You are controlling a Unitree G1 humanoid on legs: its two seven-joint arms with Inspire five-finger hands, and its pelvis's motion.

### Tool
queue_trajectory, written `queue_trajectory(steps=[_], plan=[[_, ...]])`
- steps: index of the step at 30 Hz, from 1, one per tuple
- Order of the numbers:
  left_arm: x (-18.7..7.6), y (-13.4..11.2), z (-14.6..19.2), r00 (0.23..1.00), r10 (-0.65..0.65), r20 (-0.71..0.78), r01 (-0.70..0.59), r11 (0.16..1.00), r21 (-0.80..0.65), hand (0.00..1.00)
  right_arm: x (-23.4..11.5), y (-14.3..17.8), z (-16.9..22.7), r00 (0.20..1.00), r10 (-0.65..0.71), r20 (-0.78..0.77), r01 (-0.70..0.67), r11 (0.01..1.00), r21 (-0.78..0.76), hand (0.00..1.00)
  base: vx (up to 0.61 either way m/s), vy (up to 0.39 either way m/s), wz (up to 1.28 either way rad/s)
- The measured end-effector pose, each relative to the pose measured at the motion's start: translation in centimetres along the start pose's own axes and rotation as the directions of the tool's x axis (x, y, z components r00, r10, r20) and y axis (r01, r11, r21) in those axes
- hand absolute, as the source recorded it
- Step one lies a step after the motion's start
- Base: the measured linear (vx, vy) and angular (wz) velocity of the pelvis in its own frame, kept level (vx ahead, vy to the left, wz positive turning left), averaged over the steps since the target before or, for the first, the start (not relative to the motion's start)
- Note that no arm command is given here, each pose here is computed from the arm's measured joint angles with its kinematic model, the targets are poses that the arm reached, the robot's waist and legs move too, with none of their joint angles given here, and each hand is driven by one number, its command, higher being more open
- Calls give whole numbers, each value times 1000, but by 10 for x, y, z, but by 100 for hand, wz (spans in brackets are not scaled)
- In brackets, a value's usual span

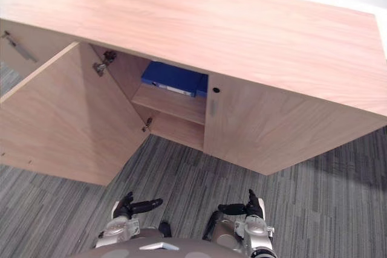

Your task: Walk over to the cabinet, pick up the folder, carry it to the office cabinet, place the folder inside the office cabinet, then close the office cabinet door

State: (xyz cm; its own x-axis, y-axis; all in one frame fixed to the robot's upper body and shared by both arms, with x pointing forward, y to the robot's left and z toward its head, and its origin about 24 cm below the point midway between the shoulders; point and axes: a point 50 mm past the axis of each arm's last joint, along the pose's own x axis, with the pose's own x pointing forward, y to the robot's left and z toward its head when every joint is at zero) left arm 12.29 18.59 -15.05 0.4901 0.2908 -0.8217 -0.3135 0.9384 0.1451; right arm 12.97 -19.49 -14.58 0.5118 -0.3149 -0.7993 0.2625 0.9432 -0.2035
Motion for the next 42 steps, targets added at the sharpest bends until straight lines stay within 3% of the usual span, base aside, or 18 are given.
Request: queue_trajectory(steps=[3, 9, 14, 19, 24, 32, 42], plan=[[0, 13, -7, 999, 33, -28, -33, 999, -5, 100, -1, 3, -11, 998, 8, -55, -7, 1000, 25, 100, 15, 55, 13], [-1, 46, -21, 980, 169, -106, -188, 961, -205, 100, 1, 0, -11, 997, 3, -76, -2, 1000, 17, 100, 40, 35, 12], [-4, 93, -22, 931, 332, -153, -365, 838, -406, 100, 5, -8, -4, 998, -16, -56, 17, 1000, 4, 100, 2, -6, 1], [-11, 155, 7, 873, 484, -64, -459, 770, -443, 100, 6, -13, -2, 998, -28, -49, 27, 1000, -11, 100, -56, 15, -4], [-25, 211, 65, 786, 602, 136, -499, 749, -435, 100, 4, -17, -9, 998, -25, -58, 22, 998, -54, 100, -82, 10, -2], [-39, 226, 123, 703, 619, 350, -478, 776, -411, 100, 2, -28, -16, 996, -46, -71, 41, 997, -68, 100, -14, -7, -1], [-47, 219, 157, 637, 604, 479, -501, 797, -337, 100, 0, -31, -25, 995, -44, -92, 37, 997, -72, 100, 5, 26, -3]])
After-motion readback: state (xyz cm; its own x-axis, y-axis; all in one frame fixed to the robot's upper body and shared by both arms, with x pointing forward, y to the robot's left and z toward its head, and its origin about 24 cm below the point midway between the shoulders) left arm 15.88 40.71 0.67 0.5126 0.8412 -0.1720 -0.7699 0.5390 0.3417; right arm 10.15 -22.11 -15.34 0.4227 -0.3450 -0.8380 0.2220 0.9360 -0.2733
